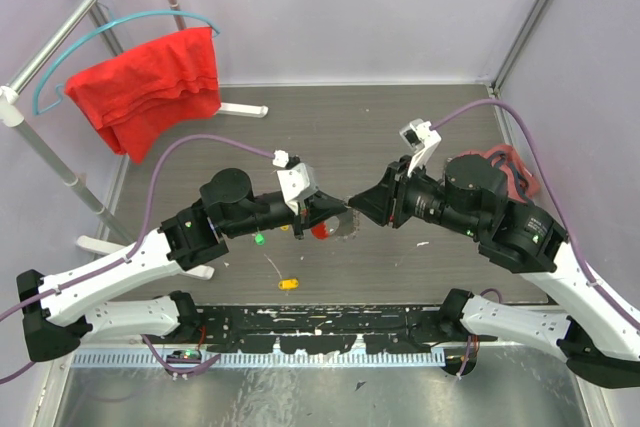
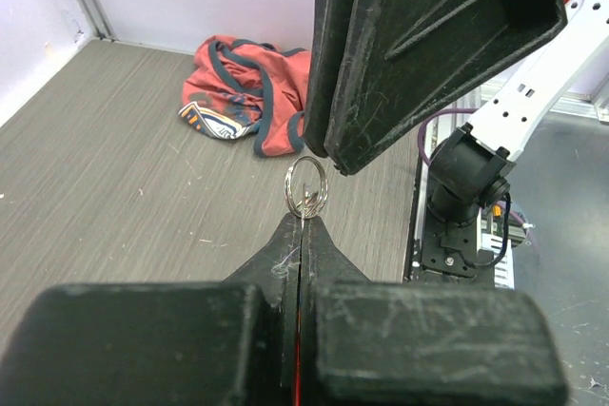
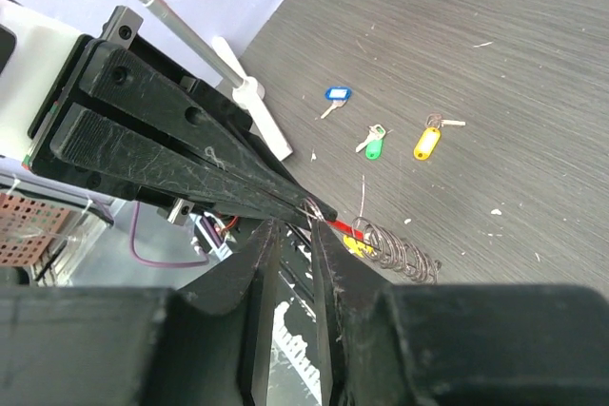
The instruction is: Put the keys on the keyring
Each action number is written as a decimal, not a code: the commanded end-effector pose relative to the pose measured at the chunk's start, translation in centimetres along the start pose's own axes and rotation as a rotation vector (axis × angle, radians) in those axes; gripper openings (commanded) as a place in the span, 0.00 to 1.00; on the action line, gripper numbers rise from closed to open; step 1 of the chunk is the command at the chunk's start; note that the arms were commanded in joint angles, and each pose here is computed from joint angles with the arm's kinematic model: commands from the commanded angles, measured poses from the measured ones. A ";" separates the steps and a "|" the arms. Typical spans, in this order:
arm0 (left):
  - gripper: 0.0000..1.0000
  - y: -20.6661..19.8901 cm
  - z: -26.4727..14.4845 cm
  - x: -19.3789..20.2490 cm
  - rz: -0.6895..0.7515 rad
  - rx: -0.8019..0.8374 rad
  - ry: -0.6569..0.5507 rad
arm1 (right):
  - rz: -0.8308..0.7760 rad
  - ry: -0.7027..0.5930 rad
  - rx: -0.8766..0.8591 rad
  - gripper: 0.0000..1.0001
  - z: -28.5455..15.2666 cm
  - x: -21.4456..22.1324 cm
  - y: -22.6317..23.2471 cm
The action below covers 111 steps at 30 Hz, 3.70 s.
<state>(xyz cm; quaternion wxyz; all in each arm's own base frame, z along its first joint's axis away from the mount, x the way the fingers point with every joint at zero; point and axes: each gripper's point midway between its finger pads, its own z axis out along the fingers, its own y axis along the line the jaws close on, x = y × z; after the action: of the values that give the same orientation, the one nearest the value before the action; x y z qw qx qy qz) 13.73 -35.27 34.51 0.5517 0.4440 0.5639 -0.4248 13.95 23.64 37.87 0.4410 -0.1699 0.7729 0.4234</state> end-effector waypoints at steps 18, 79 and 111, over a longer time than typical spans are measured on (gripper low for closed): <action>0.00 -0.8 -1.3 -2.1 0.046 0.029 -0.071 | -0.098 -0.087 -0.044 0.27 -1.8 -2.0 0.9; 0.00 -4.7 -3.4 0.3 0.273 0.348 0.247 | -0.190 0.345 -0.314 0.01 0.1 4.5 4.4; 0.00 -2.2 -1.9 -0.2 0.190 0.165 0.198 | -0.148 0.030 -0.014 0.01 -1.3 -1.3 0.7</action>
<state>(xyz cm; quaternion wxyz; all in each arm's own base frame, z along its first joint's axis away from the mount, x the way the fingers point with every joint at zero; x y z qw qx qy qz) 10.89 -34.63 35.44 0.4986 0.5931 0.5092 -0.3747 11.88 24.15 37.79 0.4013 -0.2749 0.7724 0.4084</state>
